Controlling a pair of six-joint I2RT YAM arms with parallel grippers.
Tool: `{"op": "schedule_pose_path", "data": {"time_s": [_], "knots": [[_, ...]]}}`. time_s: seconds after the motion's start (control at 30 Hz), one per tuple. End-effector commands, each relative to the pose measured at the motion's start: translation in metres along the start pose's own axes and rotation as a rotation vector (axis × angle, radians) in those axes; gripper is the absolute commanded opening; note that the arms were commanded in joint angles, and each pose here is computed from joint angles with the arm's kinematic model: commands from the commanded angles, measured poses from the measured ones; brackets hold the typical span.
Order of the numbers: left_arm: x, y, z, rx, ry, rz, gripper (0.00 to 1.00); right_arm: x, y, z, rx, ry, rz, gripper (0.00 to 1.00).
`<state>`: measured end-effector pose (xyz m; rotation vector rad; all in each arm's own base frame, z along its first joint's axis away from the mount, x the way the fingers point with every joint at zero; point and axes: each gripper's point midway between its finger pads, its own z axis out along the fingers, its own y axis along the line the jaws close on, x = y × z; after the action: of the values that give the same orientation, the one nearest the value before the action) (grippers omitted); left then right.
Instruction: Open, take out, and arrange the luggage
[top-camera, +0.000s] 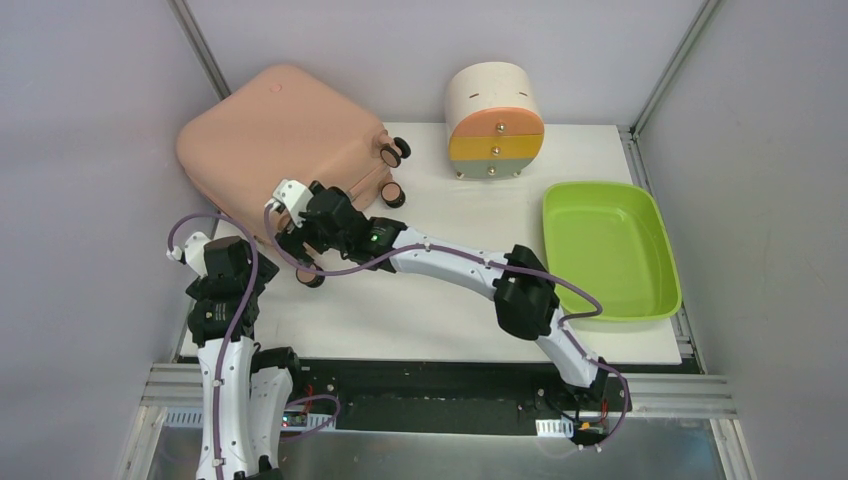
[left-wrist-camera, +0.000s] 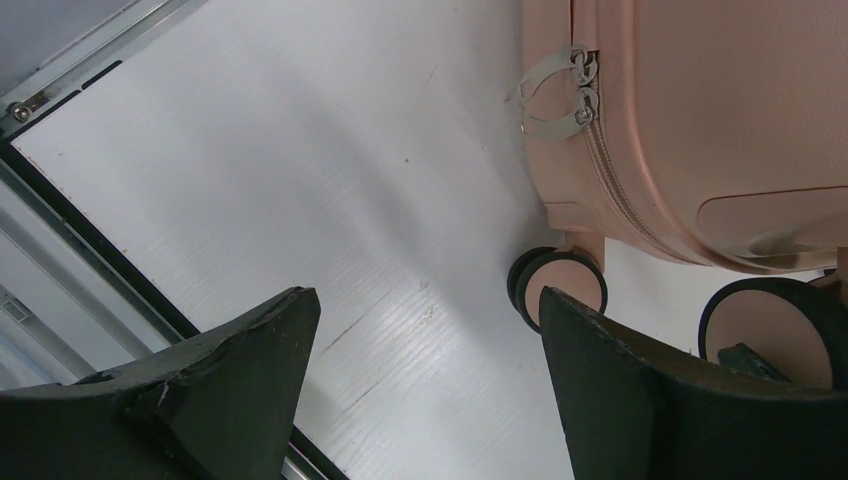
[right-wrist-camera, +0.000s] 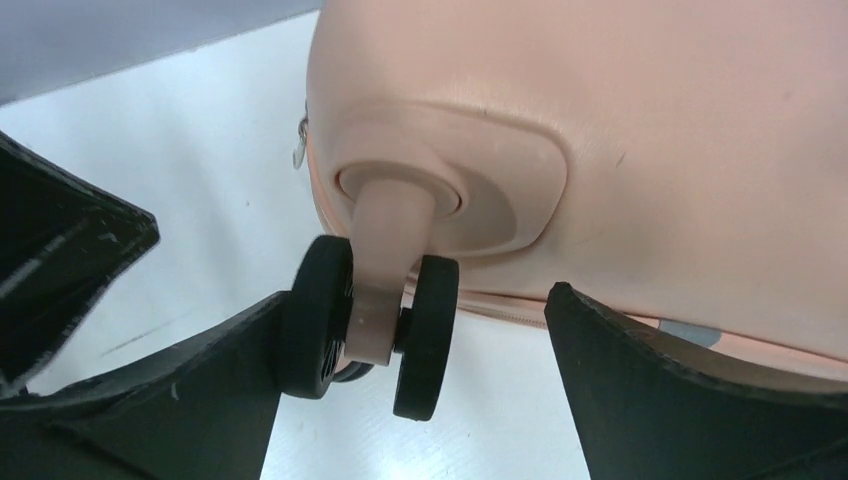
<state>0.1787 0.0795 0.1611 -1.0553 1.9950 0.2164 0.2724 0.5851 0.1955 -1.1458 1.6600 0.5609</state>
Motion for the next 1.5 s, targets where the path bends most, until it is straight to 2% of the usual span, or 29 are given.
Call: {"op": "schedule_pose_path", "data": {"time_s": [0.0,0.17,0.4,0.47,0.5,0.6,0.63,0.77,0.9,1.03,1.17,1.3,1.47], "knots": [[-0.004,0.004,0.002,-0.018,-0.028,-0.007,0.84,-0.044,-0.008,-0.007,0.046,-0.103,0.003,0.98],[-0.003,0.004,0.003,-0.014,-0.023,0.013,0.84,-0.039,-0.005,0.000,0.035,-0.088,0.041,0.87],[-0.001,0.000,0.004,0.003,-0.007,0.032,0.85,-0.023,0.003,0.005,0.004,-0.036,0.116,0.87],[0.000,-0.002,0.005,0.011,0.001,0.047,0.85,-0.023,0.002,0.006,0.008,-0.035,0.125,0.84],[0.001,-0.003,0.006,0.019,0.008,0.057,0.85,-0.024,0.001,0.005,0.007,-0.037,0.128,0.78],[0.007,-0.010,0.007,0.072,0.033,0.108,0.85,-0.031,-0.004,0.001,-0.001,-0.055,0.156,0.47],[0.009,-0.012,0.008,0.083,0.039,0.125,0.85,-0.036,-0.008,-0.001,0.003,-0.069,0.170,0.40],[0.015,-0.026,0.012,0.154,0.079,0.172,0.84,-0.051,-0.033,-0.016,0.017,-0.127,0.234,0.18],[0.017,-0.045,0.015,0.240,0.111,0.212,0.76,-0.063,-0.070,-0.032,0.049,-0.174,0.299,0.02],[0.022,-0.059,0.021,0.301,0.139,0.225,0.70,-0.061,-0.093,-0.040,0.046,-0.179,0.358,0.00],[0.030,-0.079,0.023,0.414,0.159,0.230,0.68,-0.062,-0.097,-0.041,0.014,-0.196,0.361,0.00],[0.031,-0.099,0.027,0.520,0.140,0.240,0.60,-0.062,-0.101,-0.042,0.017,-0.207,0.365,0.00],[0.024,-0.109,0.040,0.533,0.101,0.260,0.53,-0.060,-0.103,-0.042,0.015,-0.210,0.371,0.00]]}}
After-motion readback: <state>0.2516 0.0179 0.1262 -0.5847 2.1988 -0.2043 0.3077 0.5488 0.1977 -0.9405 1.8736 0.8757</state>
